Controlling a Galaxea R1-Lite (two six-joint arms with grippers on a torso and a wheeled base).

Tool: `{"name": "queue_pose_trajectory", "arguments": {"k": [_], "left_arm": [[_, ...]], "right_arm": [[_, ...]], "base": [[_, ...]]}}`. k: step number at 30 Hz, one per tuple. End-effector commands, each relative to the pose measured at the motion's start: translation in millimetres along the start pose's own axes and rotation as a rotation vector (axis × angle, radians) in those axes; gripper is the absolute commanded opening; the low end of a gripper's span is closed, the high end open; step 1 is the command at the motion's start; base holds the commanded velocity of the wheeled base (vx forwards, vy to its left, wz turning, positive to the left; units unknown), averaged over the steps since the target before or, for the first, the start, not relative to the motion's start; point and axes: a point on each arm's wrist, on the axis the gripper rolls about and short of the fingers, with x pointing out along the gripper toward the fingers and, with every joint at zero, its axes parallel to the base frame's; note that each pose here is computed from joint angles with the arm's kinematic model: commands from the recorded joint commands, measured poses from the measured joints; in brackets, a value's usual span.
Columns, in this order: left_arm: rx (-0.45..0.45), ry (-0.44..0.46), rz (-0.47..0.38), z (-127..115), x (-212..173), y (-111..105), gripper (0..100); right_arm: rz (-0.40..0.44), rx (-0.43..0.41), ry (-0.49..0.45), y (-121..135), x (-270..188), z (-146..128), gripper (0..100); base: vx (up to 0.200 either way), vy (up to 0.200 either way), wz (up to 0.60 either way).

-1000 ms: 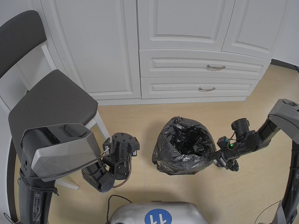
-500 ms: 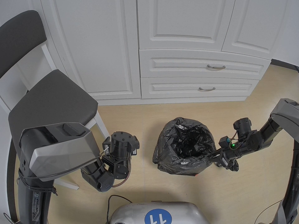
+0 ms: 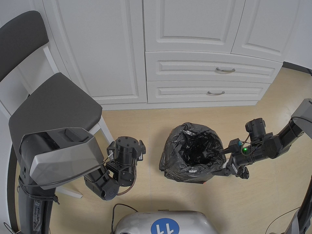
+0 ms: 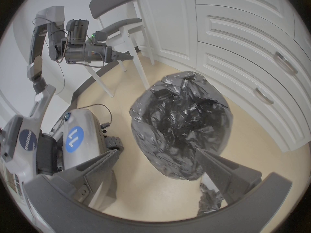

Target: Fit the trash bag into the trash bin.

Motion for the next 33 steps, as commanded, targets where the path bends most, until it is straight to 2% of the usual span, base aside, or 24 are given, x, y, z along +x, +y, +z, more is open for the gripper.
{"name": "queue_pose_trajectory", "arguments": {"k": [1, 2, 5, 6, 7, 8, 10, 13, 19, 29, 33], "left_arm": [[-0.007, -0.008, -0.003, 4, -2, 0, 100], [-0.006, -0.009, -0.003, 4, -1, -1, 100], [-0.007, -0.011, -0.010, 4, -1, -2, 100], [-0.007, -0.011, -0.010, 4, -1, -2, 100], [-0.003, -0.014, -0.015, 5, -1, -4, 100], [-0.003, -0.014, -0.015, 5, -1, -4, 100], [-0.003, -0.014, -0.016, 4, -1, -5, 100], [-0.004, -0.017, -0.018, 4, -1, -5, 100], [-0.008, -0.025, -0.022, 4, 0, -6, 100], [-0.008, -0.027, -0.022, 5, -1, -5, 100], [-0.010, -0.029, -0.023, 6, -1, -5, 100]], "right_arm": [[0.053, 0.031, -0.008, 17, 18, 14, 100], [0.063, 0.054, -0.011, 20, 23, 17, 0], [0.091, 0.130, -0.008, 30, 39, 25, 0], [0.091, 0.130, -0.008, 30, 39, 25, 0], [0.072, 0.183, 0.020, 38, 51, 31, 0], [0.069, 0.187, 0.024, 38, 52, 31, 0], [-0.014, 0.252, 0.074, 45, 76, 35, 0], [-0.067, 0.285, 0.087, 49, 95, 33, 0], [-0.068, 0.281, 0.090, 53, 104, 28, 0], [0.002, 0.208, 0.111, 92, 92, 35, 0], [-0.005, 0.209, 0.103, 90, 90, 36, 0]], "base": [[0.000, 0.000, 0.00], [0.000, 0.000, 0.00], [0.000, 0.000, 0.00], [0.000, 0.000, 0.00], [0.000, 0.000, 0.00], [0.000, 0.000, 0.00], [0.000, 0.000, 0.00], [0.000, 0.000, 0.00], [0.000, 0.000, 0.00], [0.000, 0.000, 0.00], [0.000, 0.000, 0.00]]}}
